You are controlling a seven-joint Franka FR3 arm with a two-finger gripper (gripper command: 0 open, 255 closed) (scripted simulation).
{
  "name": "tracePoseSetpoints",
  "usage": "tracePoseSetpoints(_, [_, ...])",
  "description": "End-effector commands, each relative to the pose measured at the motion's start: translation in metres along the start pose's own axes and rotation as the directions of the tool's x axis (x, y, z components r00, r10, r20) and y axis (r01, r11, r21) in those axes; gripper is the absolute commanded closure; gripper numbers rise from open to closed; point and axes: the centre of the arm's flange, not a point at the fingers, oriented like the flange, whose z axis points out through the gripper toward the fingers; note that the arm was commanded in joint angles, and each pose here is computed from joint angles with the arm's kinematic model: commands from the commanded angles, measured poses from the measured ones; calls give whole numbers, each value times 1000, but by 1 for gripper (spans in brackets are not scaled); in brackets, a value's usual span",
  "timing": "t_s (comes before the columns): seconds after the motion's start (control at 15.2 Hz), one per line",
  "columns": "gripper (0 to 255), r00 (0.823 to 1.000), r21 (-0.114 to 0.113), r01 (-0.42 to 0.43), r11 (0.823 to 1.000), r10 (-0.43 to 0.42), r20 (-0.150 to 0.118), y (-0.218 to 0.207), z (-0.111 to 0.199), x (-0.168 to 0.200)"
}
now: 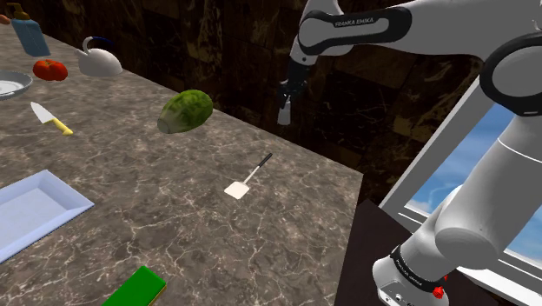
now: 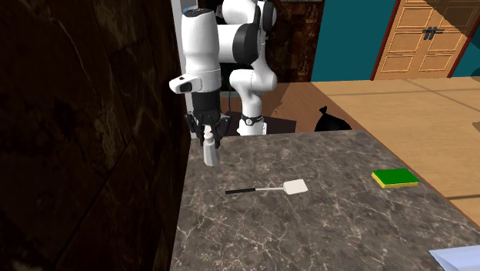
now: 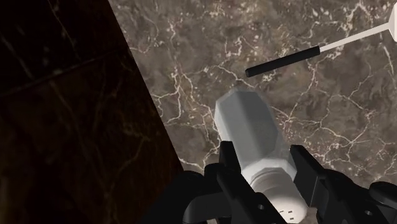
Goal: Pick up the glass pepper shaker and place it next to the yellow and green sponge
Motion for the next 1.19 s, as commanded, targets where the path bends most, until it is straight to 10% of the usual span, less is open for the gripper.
tracePoseSetpoints(0.0, [255, 1000, 0, 0, 1000, 0, 0, 0, -11, 1])
tracePoseSetpoints(1.12, [255, 1000, 0, 0, 1000, 0, 0, -131, -35, -86])
